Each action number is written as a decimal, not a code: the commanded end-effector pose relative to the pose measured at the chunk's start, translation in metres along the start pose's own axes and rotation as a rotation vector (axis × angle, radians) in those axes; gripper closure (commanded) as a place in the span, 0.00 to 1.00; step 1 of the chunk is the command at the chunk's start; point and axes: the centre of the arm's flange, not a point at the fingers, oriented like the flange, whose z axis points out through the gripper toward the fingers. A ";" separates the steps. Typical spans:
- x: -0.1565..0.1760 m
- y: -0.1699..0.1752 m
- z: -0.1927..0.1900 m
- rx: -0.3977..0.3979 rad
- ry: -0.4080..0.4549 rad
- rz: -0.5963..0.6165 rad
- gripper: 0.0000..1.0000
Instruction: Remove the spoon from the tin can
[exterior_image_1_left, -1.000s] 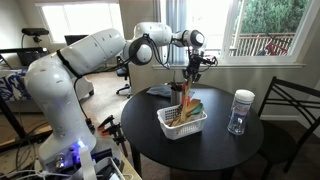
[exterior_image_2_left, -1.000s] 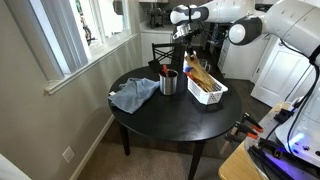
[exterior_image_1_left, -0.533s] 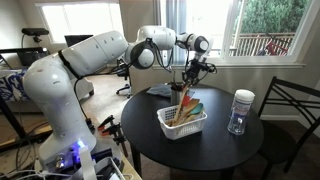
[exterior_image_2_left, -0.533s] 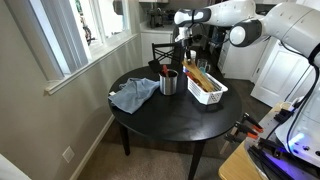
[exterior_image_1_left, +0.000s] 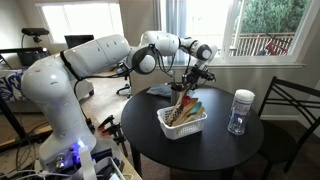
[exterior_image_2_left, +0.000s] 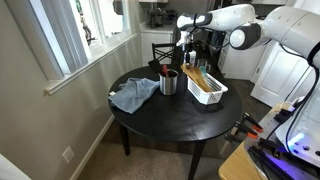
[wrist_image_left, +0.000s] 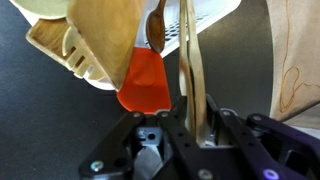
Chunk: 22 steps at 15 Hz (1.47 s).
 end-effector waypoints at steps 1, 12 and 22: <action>-0.010 0.006 -0.015 -0.045 0.048 0.047 0.90; -0.019 -0.005 -0.053 -0.148 0.004 0.025 0.14; -0.009 -0.011 -0.057 -0.171 0.003 0.007 0.00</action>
